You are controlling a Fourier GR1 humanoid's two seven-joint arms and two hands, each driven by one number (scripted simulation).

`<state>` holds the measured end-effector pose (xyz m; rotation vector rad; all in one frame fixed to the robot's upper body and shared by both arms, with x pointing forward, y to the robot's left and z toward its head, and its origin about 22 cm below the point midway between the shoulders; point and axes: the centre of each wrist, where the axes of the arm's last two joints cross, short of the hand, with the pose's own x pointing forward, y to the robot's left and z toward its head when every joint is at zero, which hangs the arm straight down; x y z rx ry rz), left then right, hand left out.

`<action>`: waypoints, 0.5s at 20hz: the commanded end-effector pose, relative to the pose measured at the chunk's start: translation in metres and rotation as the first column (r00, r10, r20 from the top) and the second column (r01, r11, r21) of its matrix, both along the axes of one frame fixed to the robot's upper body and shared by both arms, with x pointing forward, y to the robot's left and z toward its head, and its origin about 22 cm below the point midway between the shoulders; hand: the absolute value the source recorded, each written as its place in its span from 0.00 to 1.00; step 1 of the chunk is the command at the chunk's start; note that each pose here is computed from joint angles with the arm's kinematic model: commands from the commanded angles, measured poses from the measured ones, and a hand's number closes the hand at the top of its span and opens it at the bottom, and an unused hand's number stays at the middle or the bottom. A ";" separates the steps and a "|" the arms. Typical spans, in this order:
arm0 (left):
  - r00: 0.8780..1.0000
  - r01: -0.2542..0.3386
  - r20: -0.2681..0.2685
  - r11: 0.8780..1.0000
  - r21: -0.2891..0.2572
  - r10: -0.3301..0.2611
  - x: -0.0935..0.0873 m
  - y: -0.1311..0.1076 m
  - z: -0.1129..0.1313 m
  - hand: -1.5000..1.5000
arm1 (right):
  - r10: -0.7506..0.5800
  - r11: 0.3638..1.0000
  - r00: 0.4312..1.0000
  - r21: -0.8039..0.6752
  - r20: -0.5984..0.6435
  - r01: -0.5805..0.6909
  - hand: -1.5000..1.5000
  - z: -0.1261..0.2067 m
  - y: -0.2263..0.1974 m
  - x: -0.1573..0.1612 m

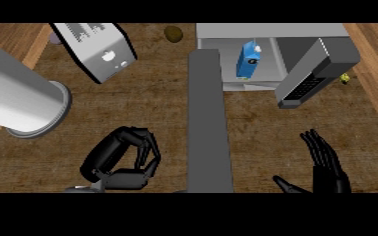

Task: Pick up the milk, place it into the microwave and close the microwave

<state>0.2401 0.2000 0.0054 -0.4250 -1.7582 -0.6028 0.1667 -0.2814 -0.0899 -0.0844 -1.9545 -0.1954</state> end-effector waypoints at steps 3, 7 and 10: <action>0.996 0.083 0.022 0.994 0.078 -0.085 0.024 -0.062 -0.013 1.00 | -0.045 0.999 0.998 -0.020 0.033 0.045 0.00 0.015 -0.038 -0.015; 0.984 0.102 0.131 0.984 0.146 -0.122 0.040 -0.093 -0.007 1.00 | -0.017 0.997 0.998 -0.076 0.052 0.021 0.00 0.036 -0.027 -0.022; 0.980 0.179 0.056 0.967 0.183 -0.192 0.037 -0.120 -0.019 1.00 | -0.005 0.995 0.998 -0.102 0.056 0.011 0.00 0.045 -0.033 -0.025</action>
